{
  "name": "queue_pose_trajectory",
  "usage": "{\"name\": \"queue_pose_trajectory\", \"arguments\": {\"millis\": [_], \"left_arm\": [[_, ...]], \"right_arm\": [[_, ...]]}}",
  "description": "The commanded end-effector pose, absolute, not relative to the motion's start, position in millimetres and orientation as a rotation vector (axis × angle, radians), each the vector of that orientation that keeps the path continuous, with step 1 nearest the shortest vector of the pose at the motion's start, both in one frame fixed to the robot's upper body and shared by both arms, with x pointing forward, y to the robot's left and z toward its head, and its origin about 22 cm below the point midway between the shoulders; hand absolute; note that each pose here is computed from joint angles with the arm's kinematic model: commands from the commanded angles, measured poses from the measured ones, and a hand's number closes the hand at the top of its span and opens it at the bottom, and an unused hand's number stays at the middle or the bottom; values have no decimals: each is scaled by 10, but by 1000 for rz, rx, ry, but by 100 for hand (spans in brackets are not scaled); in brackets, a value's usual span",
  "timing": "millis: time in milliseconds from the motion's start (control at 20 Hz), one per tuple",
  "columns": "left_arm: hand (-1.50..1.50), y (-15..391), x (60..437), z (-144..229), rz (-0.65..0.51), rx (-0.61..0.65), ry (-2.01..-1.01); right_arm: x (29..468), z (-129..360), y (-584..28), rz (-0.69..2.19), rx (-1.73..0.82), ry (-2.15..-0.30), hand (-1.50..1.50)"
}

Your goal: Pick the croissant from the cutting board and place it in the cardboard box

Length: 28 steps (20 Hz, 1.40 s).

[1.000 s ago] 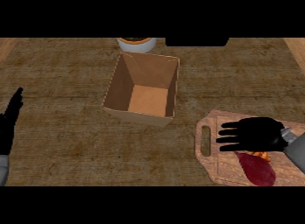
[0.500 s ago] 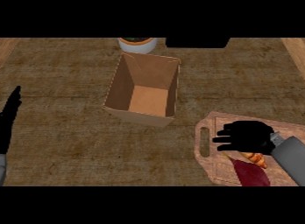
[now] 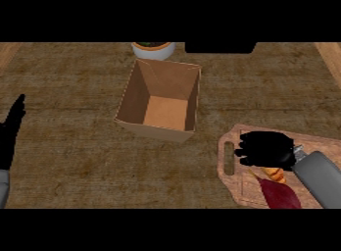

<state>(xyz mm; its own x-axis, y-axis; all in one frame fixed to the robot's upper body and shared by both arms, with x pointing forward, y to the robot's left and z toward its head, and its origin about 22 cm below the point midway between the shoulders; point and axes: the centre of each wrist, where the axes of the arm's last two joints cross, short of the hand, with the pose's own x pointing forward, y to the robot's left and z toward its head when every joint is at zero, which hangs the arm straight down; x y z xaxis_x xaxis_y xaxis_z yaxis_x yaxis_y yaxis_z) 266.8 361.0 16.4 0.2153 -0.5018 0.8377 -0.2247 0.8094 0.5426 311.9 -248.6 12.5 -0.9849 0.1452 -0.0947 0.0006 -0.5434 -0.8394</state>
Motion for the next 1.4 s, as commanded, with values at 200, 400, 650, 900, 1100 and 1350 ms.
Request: {"name": "queue_pose_trajectory", "arguments": {"millis": [200,400,650,900,1100,1350], "left_arm": [[0,3426,2743,157,-224,618,-1377],[0,3484,2715,145,-228,600,-1397],[0,3449,2742,262,-231,628,-1397],[0,3576,2802,224,-221,644,-1385],[0,3405,2640,116,-214,651,-1376],[0,3634,2515,66,-198,650,-1372]], "right_arm": [[3639,387,-2874,1911,-446,-1632,150],[3914,672,-3069,1617,-627,-1709,150],[4165,1160,-3200,1440,-648,-1945,150],[4286,1388,-2837,1431,-500,-2153,150],[4391,1528,-2604,1462,-380,-2155,150],[4335,1583,-2002,1392,-161,-2140,150]]}}
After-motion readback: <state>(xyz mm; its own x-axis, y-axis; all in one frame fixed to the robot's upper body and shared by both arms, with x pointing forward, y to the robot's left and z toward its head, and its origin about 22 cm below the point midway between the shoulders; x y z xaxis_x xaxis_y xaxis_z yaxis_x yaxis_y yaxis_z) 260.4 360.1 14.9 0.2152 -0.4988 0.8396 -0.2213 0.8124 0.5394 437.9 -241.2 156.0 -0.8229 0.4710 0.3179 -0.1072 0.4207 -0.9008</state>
